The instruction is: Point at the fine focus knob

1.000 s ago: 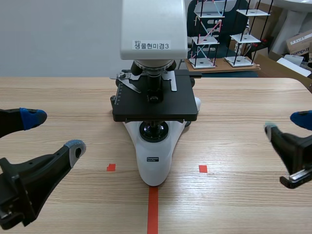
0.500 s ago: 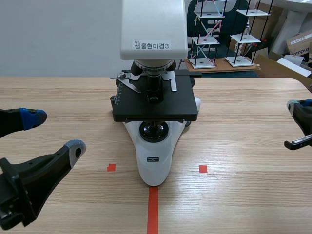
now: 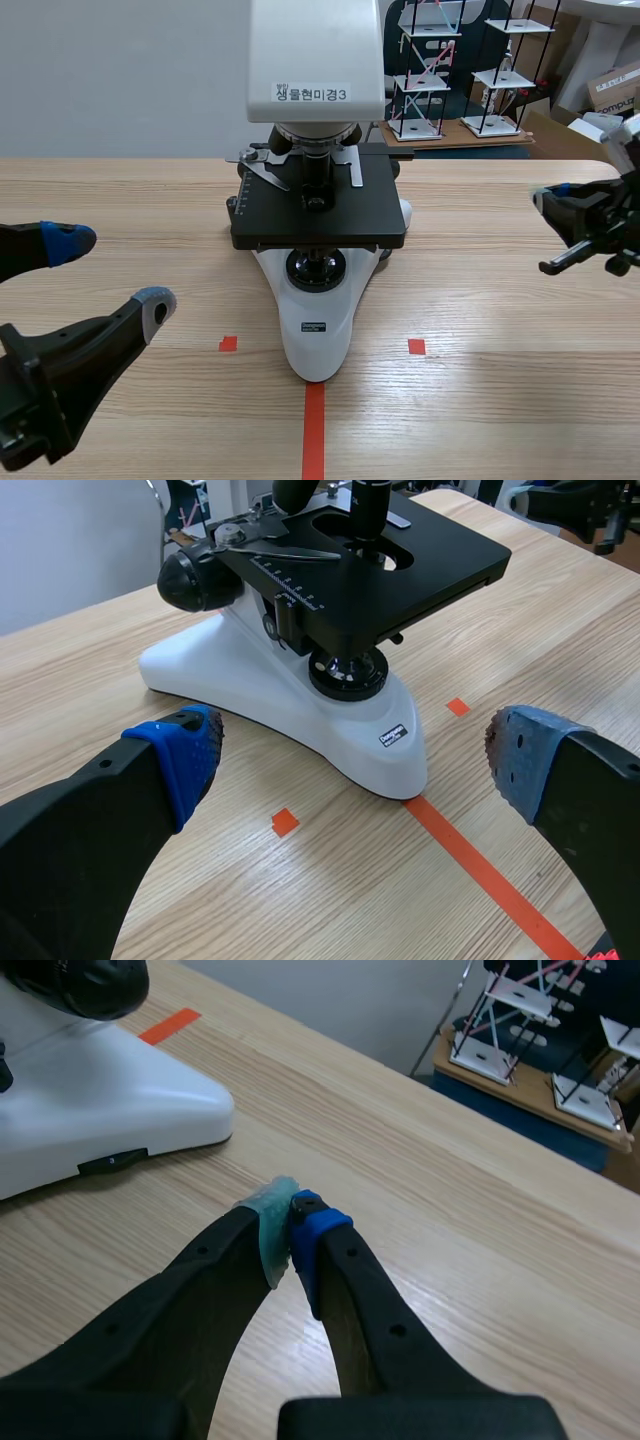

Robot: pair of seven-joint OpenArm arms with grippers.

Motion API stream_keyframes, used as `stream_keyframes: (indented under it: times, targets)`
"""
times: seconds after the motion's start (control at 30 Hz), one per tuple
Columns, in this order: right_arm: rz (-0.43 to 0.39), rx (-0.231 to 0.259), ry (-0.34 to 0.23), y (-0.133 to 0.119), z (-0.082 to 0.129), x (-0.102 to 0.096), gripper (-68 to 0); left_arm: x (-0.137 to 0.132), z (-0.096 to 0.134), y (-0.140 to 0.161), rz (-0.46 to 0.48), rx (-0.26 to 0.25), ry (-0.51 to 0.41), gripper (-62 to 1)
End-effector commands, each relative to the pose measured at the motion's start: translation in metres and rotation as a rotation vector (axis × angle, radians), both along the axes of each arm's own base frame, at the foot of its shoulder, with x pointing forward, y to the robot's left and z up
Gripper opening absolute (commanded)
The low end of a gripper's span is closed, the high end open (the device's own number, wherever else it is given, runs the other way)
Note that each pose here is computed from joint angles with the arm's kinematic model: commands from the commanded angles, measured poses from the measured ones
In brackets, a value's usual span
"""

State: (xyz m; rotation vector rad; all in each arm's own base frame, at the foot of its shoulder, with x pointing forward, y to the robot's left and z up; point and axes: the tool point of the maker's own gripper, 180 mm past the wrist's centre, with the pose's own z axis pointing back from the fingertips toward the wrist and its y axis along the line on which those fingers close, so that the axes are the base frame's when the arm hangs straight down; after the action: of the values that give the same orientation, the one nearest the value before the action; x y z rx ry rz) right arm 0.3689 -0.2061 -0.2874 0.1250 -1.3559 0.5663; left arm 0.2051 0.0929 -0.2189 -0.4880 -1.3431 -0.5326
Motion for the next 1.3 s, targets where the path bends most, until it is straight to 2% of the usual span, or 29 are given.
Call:
stream_keyframes:
  times: [0.0, 0.2, 0.47, 0.63, 0.77, 1.27]
  targets:
    - [0.025, 0.002, -0.075, 0.007, 0.022, 0.012, -67.4, 0.000, 0.004, 0.001, 0.005, -0.013, -0.012, -5.6]
    - [0.105, -0.038, -0.108, 0.029, 0.024, 0.033, -67.4, 0.000, 0.004, 0.001, 0.005, -0.013, -0.012, -5.6]
    - [0.134, -0.033, -0.142, 0.042, 0.035, 0.053, -67.4, 0.000, 0.004, 0.001, 0.005, -0.013, -0.011, -5.6]
    - [0.138, -0.037, -0.139, 0.043, 0.033, 0.052, -67.4, 0.000, 0.004, 0.001, 0.005, -0.013, -0.011, -5.6]
    - [0.183, -0.044, -0.119, 0.050, 0.030, 0.048, -67.4, 0.000, 0.004, 0.001, 0.005, -0.013, -0.012, -5.6]
    - [0.179, -0.047, -0.118, 0.050, 0.029, 0.049, -67.4, 0.000, 0.004, 0.001, 0.005, -0.013, -0.012, -5.6]
